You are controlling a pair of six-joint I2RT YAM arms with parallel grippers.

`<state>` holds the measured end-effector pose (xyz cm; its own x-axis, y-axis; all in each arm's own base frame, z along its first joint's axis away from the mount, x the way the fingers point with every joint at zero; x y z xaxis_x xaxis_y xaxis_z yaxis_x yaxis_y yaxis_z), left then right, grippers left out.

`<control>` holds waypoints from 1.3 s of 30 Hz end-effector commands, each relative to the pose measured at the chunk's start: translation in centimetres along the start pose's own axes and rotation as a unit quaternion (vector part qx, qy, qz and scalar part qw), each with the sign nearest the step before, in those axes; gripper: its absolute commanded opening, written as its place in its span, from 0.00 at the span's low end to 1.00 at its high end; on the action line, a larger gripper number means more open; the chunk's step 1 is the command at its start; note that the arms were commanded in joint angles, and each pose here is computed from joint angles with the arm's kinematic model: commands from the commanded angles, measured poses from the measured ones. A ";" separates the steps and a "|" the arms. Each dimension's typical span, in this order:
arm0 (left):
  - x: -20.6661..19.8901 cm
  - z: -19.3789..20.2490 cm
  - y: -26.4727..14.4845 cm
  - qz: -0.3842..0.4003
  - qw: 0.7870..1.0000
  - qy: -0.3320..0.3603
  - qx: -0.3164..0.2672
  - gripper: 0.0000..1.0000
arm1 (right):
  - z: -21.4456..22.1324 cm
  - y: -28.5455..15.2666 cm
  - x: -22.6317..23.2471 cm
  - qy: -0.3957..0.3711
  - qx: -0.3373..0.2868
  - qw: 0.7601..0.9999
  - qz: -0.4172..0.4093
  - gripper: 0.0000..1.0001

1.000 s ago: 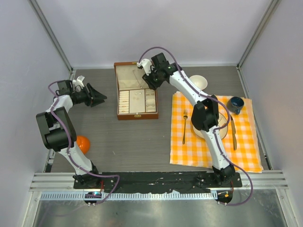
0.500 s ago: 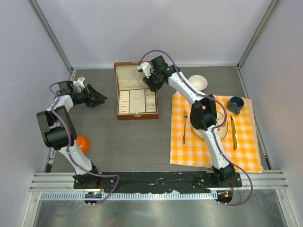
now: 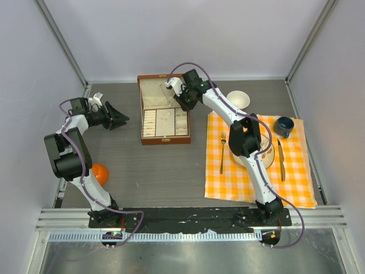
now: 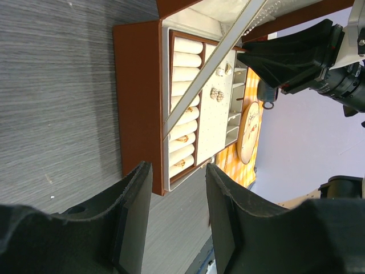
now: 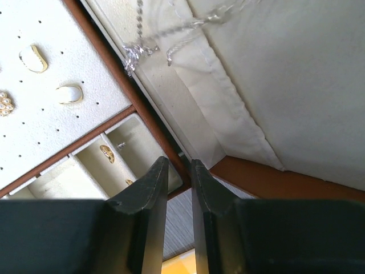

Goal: Organize the mixed jewelry
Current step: Place the compartment layer in the jewelry box.

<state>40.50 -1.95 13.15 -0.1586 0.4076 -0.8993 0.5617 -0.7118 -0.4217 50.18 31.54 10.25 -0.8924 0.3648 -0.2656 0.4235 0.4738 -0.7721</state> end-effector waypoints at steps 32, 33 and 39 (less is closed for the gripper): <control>-2.6 -0.4 -1.2 0.030 0.999 0.041 -0.011 0.47 | 1.0 -2.6 -0.4 -0.069 0.053 0.993 0.082 0.47; -2.7 -0.6 -1.2 0.031 0.999 0.041 -0.011 0.47 | 0.9 -2.5 -0.2 -0.077 0.055 0.992 0.085 0.47; -3.3 -1.4 -1.2 0.033 0.998 0.047 -0.016 0.47 | 0.5 -2.2 0.5 -0.106 0.062 0.988 0.097 0.48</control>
<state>40.41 -2.08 13.46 -0.1458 0.4012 -0.9043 0.5588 -0.7209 -0.4099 49.63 30.56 9.59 -0.8307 0.2974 -0.4707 0.5525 0.3354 -0.7631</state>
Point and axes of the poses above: each gripper's point midway between its finger pads, its own y axis out along the fingers, its own x axis along the line the jaws close on, z = x × y, the point moved 1 cm from there along -y, back along the fingers, and after that the axes turned 11 degrees about -y, right-handed, at the moved point
